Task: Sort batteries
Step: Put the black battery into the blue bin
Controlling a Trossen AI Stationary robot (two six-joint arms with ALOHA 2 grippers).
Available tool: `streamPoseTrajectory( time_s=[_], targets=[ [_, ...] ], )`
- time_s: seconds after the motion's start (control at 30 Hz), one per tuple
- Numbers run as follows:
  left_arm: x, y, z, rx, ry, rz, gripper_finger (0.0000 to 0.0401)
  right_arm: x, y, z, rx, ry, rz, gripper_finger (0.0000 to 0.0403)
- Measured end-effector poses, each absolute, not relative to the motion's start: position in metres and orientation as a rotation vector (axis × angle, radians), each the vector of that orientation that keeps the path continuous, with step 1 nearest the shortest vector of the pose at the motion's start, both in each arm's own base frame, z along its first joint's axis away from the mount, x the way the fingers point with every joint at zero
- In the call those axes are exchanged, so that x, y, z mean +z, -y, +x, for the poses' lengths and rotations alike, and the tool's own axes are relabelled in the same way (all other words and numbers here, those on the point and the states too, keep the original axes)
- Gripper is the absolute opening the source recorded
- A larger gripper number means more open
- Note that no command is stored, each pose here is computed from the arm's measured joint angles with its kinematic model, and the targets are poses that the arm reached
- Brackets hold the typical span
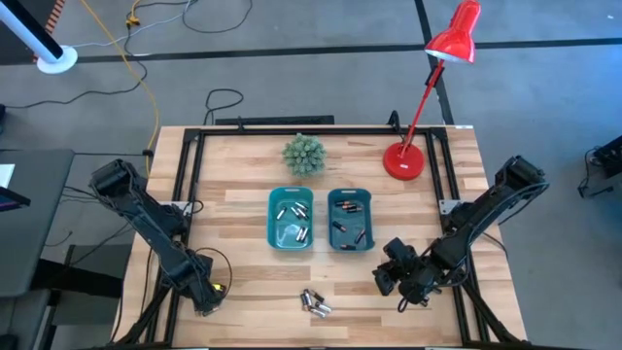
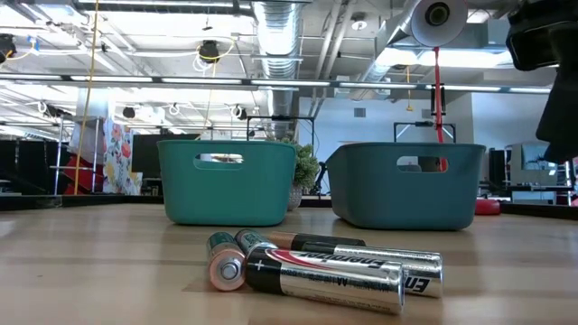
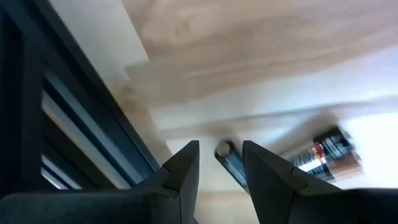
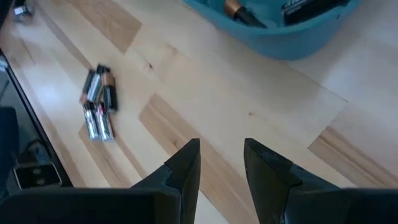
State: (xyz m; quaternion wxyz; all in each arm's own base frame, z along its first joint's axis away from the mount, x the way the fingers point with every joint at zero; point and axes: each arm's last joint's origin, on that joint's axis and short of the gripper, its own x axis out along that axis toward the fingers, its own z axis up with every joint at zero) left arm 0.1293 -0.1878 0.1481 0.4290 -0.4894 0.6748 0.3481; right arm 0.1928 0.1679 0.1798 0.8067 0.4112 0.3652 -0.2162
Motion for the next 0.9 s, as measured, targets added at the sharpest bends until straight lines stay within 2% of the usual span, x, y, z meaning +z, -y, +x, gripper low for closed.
streamPoseTrajectory(
  time_s=[0.37, 0.7, 0.9],
  targets=[
    [0.158, 0.198, 0.134, 0.887, -1.752, -1.334, 0.0116, 0.179, -0.169, 0.191, -0.379, -0.879, 0.777, 0.014],
    [0.158, 0.196, 0.136, 0.8, -1.75, -1.266, 0.0116, 0.178, -0.169, 0.191, -0.355, -0.889, 0.727, 0.014],
    [0.156, 0.193, 0.14, 0.631, -1.672, -1.129, 0.0116, 0.179, -0.169, 0.191, -0.353, -0.89, 0.727, 0.014]
  ],
)
